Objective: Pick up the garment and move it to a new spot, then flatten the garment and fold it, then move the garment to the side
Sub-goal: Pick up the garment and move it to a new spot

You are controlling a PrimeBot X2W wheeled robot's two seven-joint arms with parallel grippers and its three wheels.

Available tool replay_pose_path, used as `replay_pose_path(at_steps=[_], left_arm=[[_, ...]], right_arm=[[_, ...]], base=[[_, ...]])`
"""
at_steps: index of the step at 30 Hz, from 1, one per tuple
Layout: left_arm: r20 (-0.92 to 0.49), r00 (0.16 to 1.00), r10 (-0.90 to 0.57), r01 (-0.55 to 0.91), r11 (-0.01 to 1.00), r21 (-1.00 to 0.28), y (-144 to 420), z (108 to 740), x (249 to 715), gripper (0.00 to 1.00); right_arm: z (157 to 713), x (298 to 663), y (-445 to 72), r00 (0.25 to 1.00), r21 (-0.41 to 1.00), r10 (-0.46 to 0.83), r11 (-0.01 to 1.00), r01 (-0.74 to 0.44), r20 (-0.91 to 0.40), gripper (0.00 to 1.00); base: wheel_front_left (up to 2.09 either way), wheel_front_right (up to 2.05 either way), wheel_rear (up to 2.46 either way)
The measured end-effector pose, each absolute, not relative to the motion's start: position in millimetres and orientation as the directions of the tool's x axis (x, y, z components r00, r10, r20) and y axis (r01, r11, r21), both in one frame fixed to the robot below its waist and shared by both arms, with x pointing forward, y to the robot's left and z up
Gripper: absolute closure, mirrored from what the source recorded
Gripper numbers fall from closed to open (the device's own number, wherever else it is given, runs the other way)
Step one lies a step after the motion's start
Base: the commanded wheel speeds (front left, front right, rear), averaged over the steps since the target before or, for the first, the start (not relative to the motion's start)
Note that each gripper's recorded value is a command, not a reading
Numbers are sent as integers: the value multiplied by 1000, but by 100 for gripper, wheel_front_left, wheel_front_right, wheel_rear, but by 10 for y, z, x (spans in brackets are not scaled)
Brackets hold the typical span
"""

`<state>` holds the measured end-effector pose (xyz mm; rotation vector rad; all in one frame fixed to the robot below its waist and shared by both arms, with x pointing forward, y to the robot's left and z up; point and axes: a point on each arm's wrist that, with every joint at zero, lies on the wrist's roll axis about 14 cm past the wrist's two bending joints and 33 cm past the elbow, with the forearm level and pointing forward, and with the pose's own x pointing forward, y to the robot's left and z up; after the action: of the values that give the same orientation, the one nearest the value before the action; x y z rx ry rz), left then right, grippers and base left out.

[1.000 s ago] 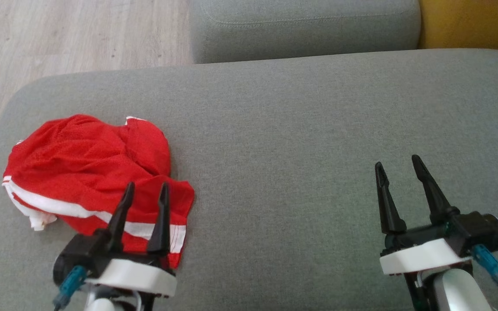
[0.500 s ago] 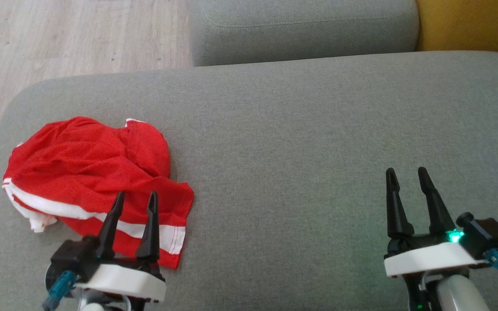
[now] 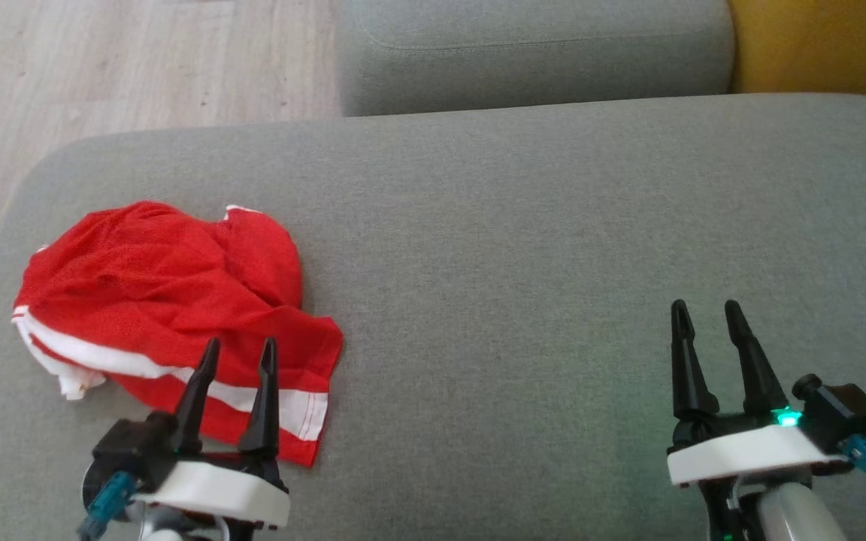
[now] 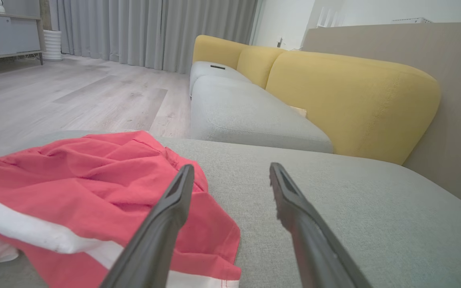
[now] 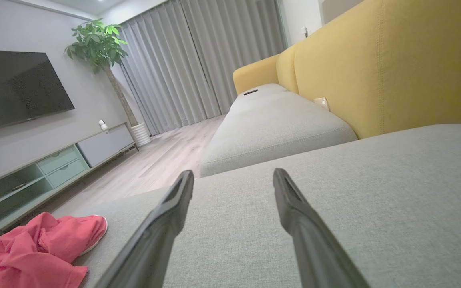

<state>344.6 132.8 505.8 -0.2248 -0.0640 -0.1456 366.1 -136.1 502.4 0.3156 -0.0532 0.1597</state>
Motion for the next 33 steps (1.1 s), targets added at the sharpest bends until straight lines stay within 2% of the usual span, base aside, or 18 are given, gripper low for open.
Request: replay_pose_path(at_steps=[12, 26, 33], left_arm=[[88, 996, -28, 46, 976, -215, 1664, 5083, 3316, 0], [103, 980, 168, -145, 970, -194, 2269, 5121, 3005, 0], [100, 969, 225, -203, 961, -187, 2454, 5107, 2886, 0]], right_arm=[[5002, 3709, -966, 963, 320, 262, 908, -270, 69, 0], [4979, 3671, -250, 886, 350, 461, 821, -451, 60, 0], [4965, 3660, -95, 863, 356, 502, 798, -486, 55, 0]], base=[[0, 0, 0], [0, 0, 0], [0, 0, 0]])
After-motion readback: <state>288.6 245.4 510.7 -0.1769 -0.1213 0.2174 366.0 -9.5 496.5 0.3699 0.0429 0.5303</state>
